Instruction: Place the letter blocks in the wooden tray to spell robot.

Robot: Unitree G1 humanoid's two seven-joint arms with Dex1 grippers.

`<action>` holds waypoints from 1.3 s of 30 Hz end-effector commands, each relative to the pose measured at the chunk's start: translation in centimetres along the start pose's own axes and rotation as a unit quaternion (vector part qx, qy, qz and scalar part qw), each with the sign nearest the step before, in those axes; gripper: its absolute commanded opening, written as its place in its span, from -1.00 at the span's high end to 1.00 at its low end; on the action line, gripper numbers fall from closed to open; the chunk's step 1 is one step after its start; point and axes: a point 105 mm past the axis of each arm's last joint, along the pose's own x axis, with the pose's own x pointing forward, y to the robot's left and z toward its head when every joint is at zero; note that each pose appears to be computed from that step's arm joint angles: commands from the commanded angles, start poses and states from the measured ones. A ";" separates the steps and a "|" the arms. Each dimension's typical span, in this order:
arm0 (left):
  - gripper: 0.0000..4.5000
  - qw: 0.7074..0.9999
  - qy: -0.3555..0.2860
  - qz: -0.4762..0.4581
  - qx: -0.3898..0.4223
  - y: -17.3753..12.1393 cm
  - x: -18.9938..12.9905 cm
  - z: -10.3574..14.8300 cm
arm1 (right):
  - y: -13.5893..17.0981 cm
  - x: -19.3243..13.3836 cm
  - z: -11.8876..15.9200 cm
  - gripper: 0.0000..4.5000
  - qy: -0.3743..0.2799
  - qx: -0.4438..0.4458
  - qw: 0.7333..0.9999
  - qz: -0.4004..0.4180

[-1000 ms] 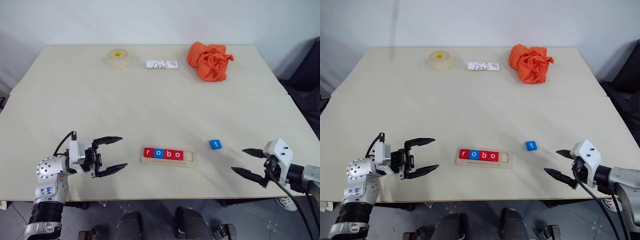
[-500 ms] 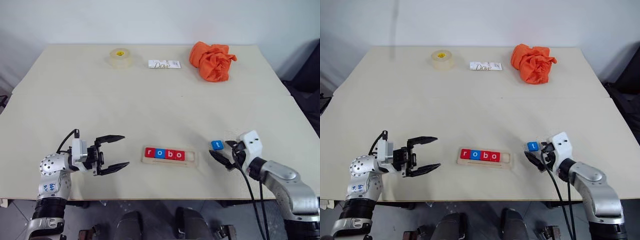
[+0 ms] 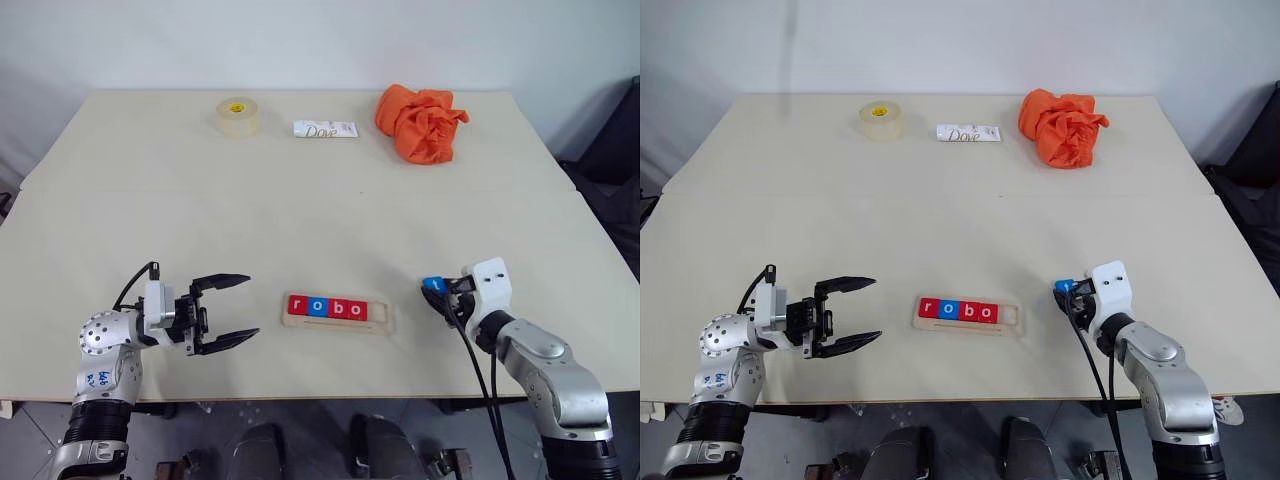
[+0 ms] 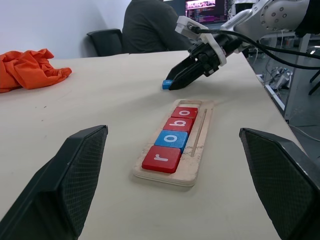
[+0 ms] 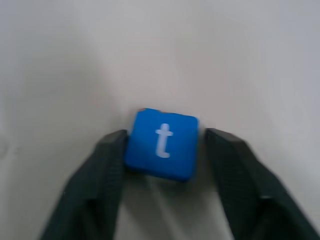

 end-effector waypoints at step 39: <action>-1.00 1.000 -0.008 -0.030 0.005 0.4 0.4 0.3 | 1.8 -3.9 2.5 -0.69 0.010 -0.193 0.971 0.141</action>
